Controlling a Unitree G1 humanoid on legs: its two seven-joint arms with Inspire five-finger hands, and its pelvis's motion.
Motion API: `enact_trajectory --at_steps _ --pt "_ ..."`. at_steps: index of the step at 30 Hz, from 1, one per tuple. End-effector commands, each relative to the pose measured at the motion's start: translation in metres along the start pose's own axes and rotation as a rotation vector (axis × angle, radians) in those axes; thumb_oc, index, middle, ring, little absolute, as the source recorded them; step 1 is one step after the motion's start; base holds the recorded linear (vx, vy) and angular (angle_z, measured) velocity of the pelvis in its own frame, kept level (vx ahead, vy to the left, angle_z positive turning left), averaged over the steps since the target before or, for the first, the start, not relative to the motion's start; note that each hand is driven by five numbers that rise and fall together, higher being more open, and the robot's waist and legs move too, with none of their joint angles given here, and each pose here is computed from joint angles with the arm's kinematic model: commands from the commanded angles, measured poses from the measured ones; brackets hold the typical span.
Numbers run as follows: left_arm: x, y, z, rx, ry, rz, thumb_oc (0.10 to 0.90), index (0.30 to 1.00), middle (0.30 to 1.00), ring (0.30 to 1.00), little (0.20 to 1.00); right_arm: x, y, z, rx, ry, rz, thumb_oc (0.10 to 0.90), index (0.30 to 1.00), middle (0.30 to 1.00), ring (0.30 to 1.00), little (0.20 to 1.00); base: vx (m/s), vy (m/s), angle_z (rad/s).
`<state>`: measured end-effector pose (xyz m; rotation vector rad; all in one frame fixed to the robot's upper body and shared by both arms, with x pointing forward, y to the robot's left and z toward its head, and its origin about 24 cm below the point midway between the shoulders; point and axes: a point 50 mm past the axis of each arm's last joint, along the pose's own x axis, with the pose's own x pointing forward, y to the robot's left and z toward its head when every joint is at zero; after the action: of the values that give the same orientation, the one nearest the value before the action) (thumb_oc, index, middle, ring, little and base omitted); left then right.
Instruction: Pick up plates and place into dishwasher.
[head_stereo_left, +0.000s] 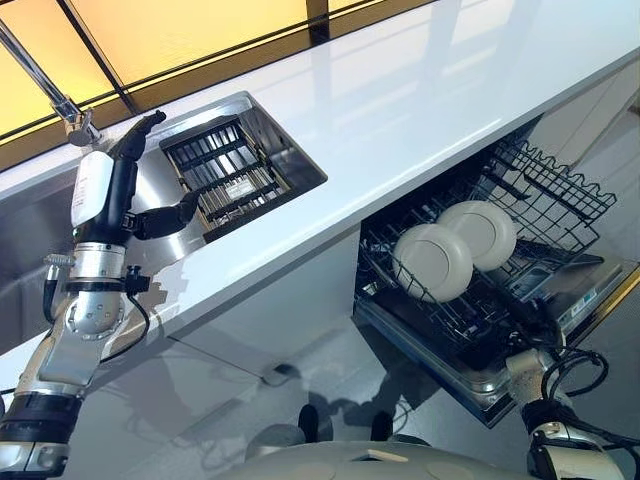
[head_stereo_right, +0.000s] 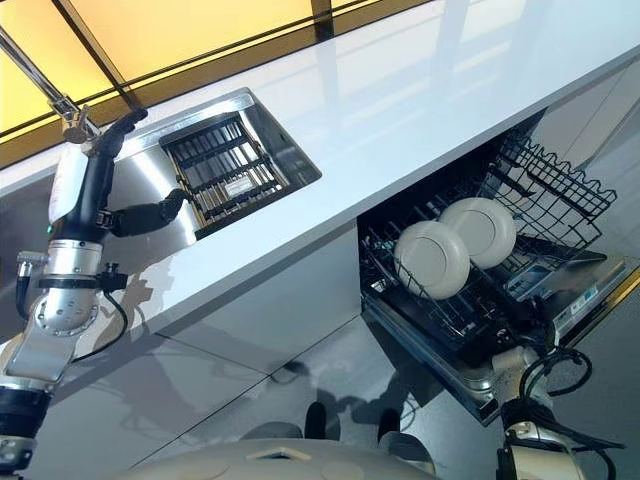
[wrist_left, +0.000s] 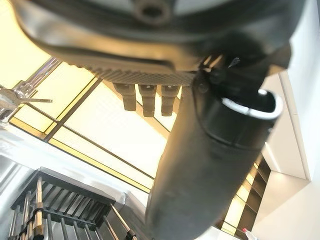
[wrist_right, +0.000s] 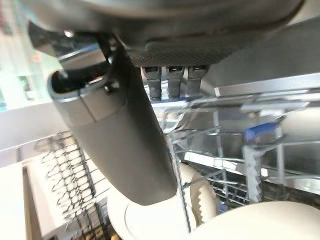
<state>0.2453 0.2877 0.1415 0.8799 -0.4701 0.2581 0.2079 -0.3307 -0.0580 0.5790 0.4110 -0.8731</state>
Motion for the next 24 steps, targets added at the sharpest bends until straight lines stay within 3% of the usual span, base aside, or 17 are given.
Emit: enact_trajectory --at_steps 1,8,14,24 --pt "0.024 0.046 0.022 0.020 -0.156 0.181 0.800 0.900 0.900 0.900 0.900 0.006 0.025 0.039 0.027 -0.106 0.157 0.800 0.900 0.900 0.900 0.900 0.05 -0.022 -0.03" --pt "0.029 0.046 0.029 0.026 -0.185 0.171 0.800 0.900 0.900 0.900 0.900 0.007 0.039 0.046 0.134 -0.070 0.270 0.800 0.900 0.900 0.900 0.900 0.01 -0.005 -0.01" --pt "0.030 0.042 0.030 0.015 -0.183 0.167 0.800 0.900 0.900 0.900 0.900 0.000 0.078 0.051 0.150 -0.094 0.450 0.800 0.900 0.900 0.900 0.900 0.00 0.019 0.02" --pt "0.034 0.029 0.027 -0.003 -0.151 0.154 0.800 0.900 0.900 0.900 0.900 -0.047 0.171 0.086 -0.135 -0.481 0.701 0.800 0.900 0.900 0.900 0.900 0.03 0.052 0.00"
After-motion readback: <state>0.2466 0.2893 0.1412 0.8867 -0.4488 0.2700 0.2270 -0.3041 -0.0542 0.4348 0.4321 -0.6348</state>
